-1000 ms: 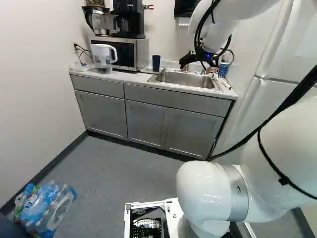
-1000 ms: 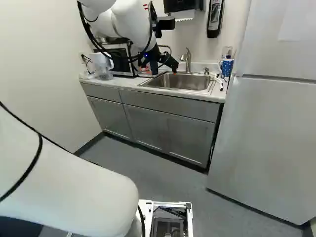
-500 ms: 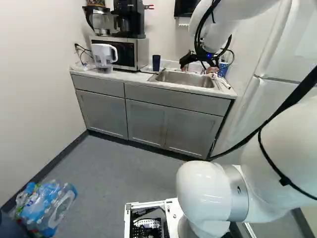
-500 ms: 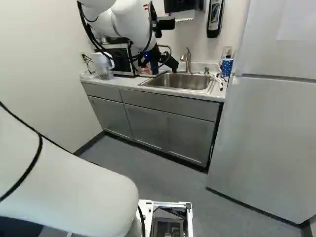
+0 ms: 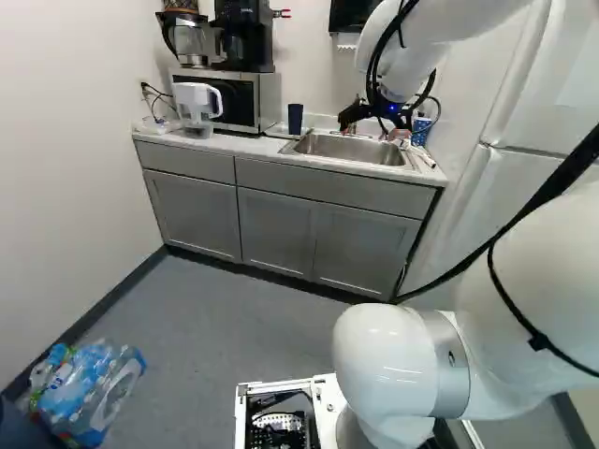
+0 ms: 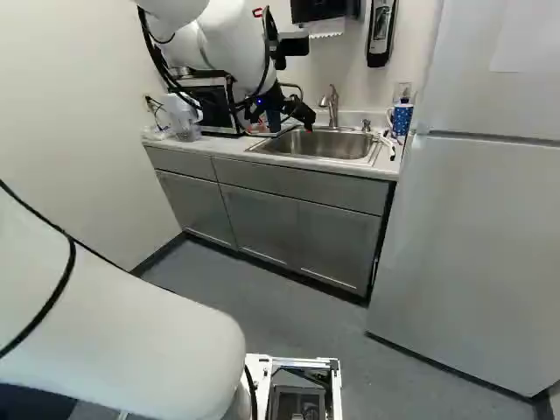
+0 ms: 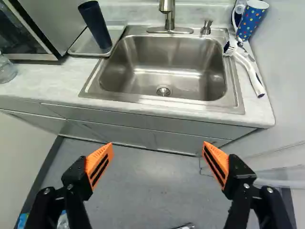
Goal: Rinse the cup and place it in the tray
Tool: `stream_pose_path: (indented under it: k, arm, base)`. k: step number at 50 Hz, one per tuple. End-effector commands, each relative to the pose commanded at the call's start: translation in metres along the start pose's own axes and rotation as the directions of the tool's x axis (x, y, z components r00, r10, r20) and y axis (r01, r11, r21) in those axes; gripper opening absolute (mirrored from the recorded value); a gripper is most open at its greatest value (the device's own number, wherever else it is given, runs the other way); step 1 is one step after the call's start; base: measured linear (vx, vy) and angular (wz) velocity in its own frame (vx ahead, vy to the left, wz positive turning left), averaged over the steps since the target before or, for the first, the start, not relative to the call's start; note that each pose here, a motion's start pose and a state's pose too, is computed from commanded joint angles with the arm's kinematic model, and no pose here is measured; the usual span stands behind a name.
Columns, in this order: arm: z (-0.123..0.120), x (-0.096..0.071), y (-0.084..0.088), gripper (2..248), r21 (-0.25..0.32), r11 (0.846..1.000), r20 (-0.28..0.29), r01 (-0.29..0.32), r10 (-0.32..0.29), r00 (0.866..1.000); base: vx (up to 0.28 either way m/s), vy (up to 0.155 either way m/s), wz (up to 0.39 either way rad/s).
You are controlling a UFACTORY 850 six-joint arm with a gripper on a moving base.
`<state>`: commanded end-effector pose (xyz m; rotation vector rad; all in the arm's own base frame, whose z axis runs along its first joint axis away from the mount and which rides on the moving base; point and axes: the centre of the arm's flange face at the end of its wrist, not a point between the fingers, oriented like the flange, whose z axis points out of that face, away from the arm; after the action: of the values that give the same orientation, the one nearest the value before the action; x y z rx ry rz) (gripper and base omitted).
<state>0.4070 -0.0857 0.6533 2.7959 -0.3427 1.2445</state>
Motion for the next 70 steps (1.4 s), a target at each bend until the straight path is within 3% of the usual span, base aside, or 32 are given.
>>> stream_pose_path:
  k: [36,53,70]
  arm:
    - [0.03,-0.039,-0.01,247,0.02,0.999,-0.058,0.025,-0.024,0.998]
    - [0.049,-0.071,-0.018,247,0.035,0.998,-0.103,0.045,-0.041,0.994]
    - [0.067,-0.114,-0.026,247,0.055,0.996,-0.158,0.069,-0.06,0.986]
  base:
    - [0.0,0.0,0.0]
    - [0.0,0.0,0.0]
    - [0.0,0.0,0.0]
